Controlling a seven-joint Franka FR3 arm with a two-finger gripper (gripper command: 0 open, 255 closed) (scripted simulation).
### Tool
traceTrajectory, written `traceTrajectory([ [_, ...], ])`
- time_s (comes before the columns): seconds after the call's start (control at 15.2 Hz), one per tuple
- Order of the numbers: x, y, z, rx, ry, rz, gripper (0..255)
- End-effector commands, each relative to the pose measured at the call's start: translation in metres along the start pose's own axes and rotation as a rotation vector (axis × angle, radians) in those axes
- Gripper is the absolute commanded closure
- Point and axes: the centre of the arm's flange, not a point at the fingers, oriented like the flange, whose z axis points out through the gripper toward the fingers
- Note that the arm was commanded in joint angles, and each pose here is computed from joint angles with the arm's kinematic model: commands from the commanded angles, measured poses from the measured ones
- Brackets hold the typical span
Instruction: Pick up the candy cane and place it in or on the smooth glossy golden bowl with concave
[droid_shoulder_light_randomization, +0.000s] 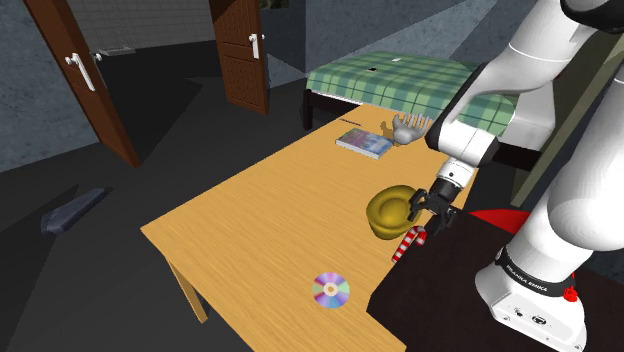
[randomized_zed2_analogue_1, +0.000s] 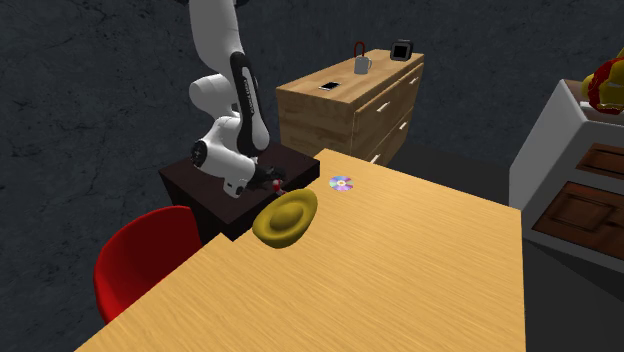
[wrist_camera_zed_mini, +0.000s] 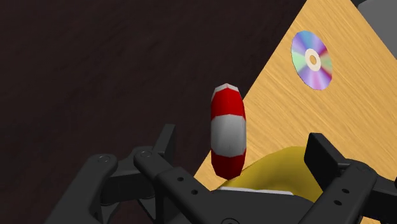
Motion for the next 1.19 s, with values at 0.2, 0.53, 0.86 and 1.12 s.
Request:
traceTrajectory([
  [0.2,0.0006,0.0002,0.0046,0.001,0.0,0.001,0],
  [0.53,0.0006,0.0002,0.0046,0.001,0.0,0.001,255],
  [0.86,0.0006,0.0001,0.0046,0.001,0.0,0.001,255],
  [1.12,-0.002,-0.0025,0.0009,0.001,0.0,0.001,255],
])
